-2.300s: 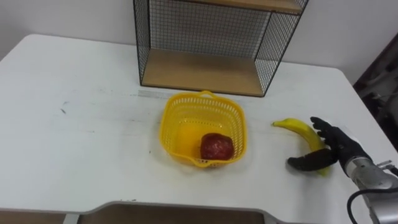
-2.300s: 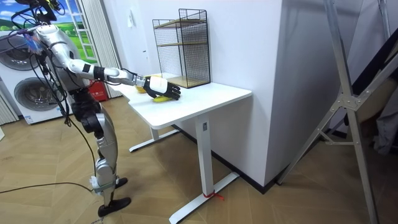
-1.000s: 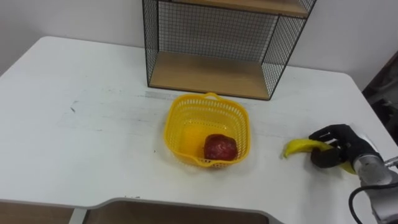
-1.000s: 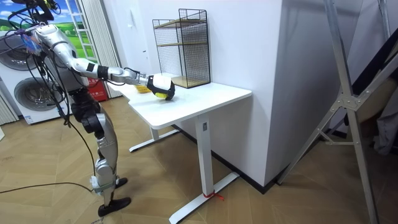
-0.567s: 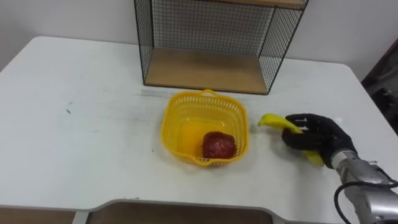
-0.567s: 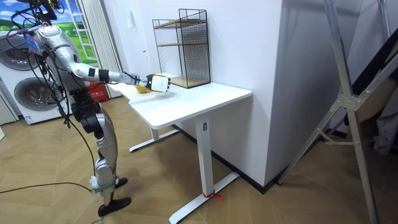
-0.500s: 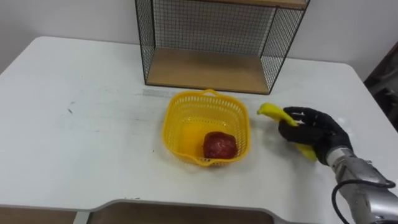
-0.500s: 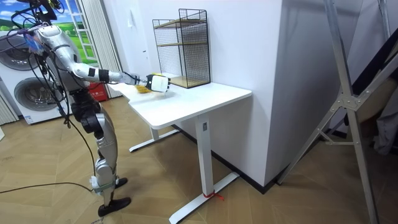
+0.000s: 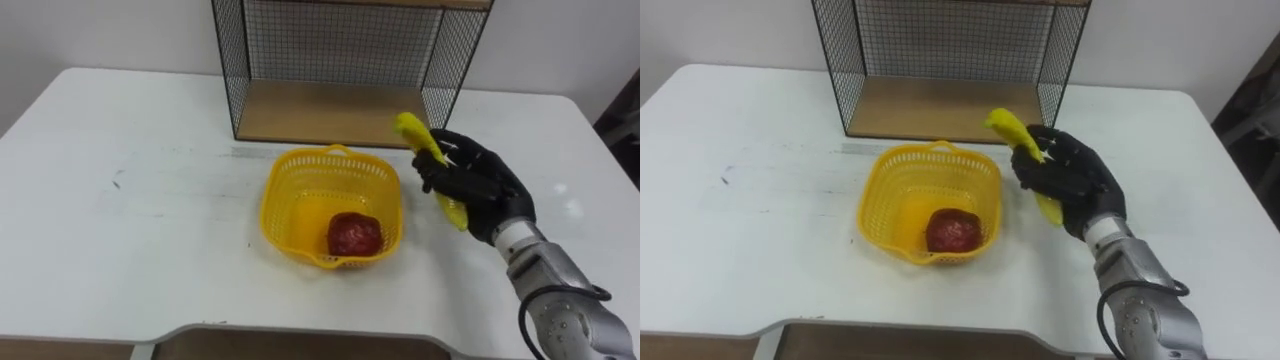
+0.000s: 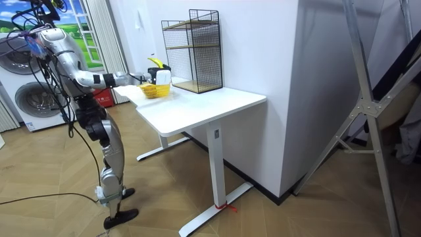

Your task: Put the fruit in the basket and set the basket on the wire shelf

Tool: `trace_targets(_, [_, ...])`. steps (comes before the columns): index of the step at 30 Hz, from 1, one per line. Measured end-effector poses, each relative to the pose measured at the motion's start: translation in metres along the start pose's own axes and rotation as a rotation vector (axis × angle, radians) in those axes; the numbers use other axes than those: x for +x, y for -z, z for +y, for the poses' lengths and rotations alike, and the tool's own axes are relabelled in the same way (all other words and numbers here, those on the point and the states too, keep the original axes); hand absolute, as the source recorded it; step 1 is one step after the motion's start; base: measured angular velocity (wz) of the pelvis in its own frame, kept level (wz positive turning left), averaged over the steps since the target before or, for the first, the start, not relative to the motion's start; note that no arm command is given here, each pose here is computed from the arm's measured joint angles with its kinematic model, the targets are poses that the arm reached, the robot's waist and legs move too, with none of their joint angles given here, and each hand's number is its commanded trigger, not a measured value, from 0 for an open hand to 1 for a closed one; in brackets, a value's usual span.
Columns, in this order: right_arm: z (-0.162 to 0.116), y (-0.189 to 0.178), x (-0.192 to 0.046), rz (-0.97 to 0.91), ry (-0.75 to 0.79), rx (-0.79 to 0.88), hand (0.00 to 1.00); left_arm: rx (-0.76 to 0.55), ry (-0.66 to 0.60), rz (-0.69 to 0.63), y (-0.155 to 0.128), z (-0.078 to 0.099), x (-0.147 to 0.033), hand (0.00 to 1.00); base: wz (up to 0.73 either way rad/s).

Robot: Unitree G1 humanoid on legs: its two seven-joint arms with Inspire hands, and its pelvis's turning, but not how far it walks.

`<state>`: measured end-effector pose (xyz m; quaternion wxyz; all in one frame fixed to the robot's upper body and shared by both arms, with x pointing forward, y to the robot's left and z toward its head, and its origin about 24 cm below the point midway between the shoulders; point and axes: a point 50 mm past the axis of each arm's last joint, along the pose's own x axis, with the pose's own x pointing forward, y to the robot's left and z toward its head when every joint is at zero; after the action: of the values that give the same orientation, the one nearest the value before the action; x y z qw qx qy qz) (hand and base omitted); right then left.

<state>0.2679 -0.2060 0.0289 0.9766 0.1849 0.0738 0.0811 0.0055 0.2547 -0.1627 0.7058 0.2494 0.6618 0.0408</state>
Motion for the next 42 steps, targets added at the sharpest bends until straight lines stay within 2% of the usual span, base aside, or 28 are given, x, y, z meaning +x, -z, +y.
trace_targets(6, [0.013, -0.015, 0.002, -0.060, -0.066, -0.040, 1.00, 0.003, 0.003, 0.003, 0.003, -0.001, -0.001, 0.00, 0.03])
trace_targets(14, [0.028, -0.021, 0.004, -0.052, -0.122, -0.330, 1.00, 0.002, 0.004, 0.008, 0.006, -0.002, -0.001, 0.00, -0.05])
trace_targets(15, [0.031, -0.024, 0.005, -0.061, -0.132, -0.371, 0.66, 0.002, 0.003, 0.000, 0.004, -0.001, -0.001, 0.00, 0.00])
trace_targets(16, [0.032, -0.026, 0.005, -0.067, -0.135, -0.387, 0.55, 0.001, 0.001, -0.006, 0.003, -0.001, -0.001, 0.00, 0.00])
trace_targets(17, [0.034, -0.029, 0.006, -0.076, -0.142, -0.415, 0.00, 0.000, 0.000, -0.015, 0.001, 0.000, -0.001, 0.00, 0.00])
trace_targets(24, [0.043, -0.037, 0.008, -0.099, -0.186, -0.511, 0.00, -0.002, 0.000, -0.029, -0.004, 0.001, 0.000, 0.00, 0.00])
trace_targets(42, [0.052, -0.029, 0.008, -0.053, -0.272, -0.566, 0.00, 0.000, 0.000, -0.032, -0.007, 0.002, 0.000, 0.00, 0.00])
